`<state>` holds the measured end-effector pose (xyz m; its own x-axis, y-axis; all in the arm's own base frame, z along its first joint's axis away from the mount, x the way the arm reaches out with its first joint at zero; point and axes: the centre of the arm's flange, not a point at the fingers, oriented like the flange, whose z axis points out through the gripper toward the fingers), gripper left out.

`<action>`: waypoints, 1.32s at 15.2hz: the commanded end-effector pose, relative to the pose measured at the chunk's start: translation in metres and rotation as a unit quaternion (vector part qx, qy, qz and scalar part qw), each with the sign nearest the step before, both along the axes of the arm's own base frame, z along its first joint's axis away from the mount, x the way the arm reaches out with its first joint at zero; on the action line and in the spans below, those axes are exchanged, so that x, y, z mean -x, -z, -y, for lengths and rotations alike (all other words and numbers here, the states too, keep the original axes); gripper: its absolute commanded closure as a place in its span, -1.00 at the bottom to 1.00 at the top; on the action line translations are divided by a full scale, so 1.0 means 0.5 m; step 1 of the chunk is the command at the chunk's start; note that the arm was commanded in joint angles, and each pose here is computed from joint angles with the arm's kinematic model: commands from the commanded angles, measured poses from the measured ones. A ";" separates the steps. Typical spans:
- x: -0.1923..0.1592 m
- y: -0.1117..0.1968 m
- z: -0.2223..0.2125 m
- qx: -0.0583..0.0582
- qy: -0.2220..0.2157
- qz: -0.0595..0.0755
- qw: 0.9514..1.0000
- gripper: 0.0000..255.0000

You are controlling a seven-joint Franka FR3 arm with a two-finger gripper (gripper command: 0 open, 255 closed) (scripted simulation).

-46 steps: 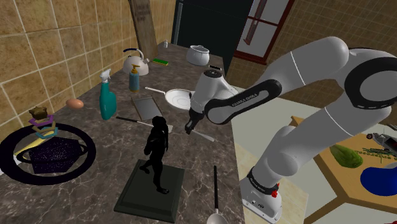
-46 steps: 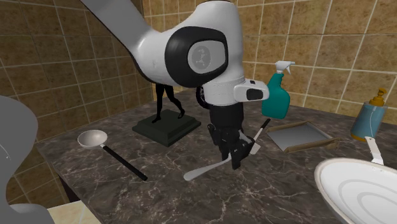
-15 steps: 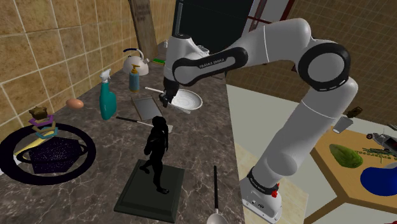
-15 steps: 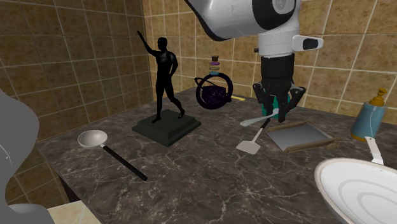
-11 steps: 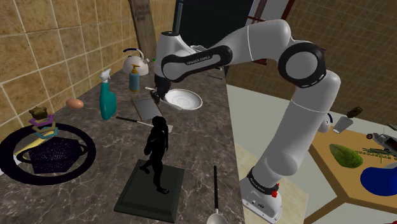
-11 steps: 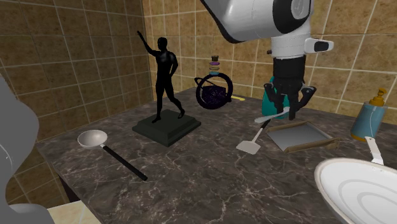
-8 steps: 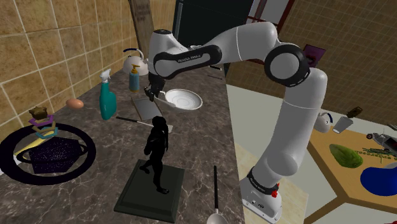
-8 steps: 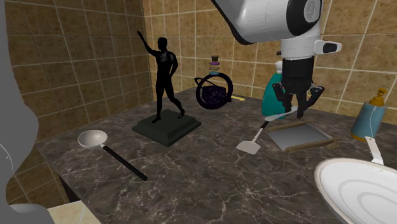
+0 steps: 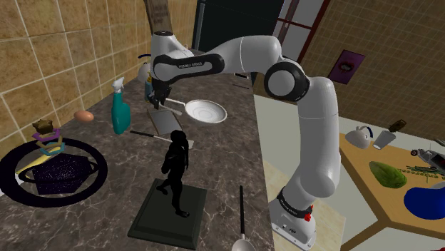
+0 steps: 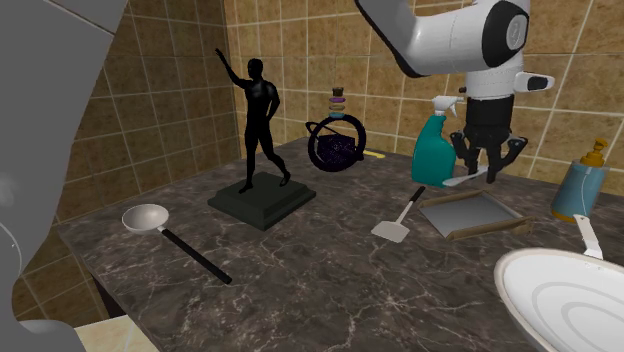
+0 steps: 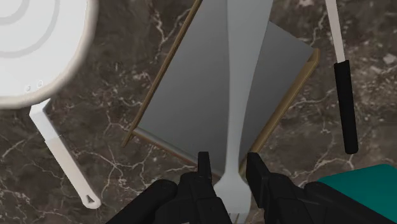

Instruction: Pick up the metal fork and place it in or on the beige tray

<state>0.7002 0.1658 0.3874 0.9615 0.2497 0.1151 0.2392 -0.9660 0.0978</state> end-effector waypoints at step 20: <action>0.002 0.046 -0.004 0.000 0.000 0.000 1.000 -1.00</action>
<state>0.6994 0.1670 0.3574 0.9615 0.2494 0.1154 0.2389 -0.9661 0.0979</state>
